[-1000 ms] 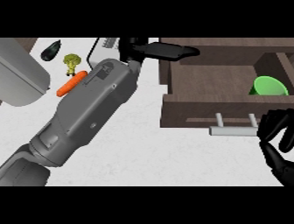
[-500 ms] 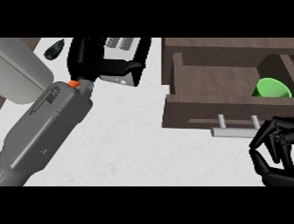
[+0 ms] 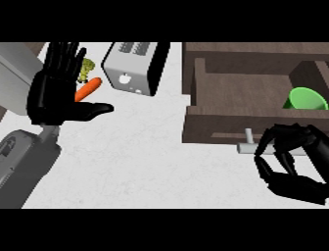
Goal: Pick up the cup, place it into the drawer and close the drawer
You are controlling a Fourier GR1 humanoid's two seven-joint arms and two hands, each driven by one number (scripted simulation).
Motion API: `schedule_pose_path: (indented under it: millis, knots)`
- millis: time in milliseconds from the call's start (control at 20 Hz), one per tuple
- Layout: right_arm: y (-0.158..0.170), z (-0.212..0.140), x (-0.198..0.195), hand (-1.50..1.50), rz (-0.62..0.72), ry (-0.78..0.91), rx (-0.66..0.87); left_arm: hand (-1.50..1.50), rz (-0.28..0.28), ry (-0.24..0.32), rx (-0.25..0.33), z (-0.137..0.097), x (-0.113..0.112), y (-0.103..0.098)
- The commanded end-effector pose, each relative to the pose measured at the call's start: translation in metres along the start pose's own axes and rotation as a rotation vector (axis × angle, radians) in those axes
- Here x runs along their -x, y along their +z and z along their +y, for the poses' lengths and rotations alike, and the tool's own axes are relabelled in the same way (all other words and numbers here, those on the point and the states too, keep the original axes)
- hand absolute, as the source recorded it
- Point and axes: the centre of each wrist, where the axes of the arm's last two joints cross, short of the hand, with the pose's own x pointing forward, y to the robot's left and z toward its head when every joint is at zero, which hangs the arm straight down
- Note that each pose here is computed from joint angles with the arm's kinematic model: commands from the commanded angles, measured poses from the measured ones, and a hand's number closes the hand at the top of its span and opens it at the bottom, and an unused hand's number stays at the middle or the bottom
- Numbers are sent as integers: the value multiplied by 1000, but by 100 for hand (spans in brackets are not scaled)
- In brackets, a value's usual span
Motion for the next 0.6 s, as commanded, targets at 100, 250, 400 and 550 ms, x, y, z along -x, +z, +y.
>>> schedule_pose_path:
  millis: [100,250,400,550]
  knots:
    - [-23,24,23,150,29,267,-109,-150,-2,-12,-4,37,-7,27]
    - [-25,46,46,150,46,313,-124,-150,-9,5,-1,45,-17,45]
    - [-59,60,46,150,57,316,-130,-150,11,-3,-17,81,-10,64]
    - [-52,75,73,-150,90,332,-134,-150,12,1,-15,71,-8,69]
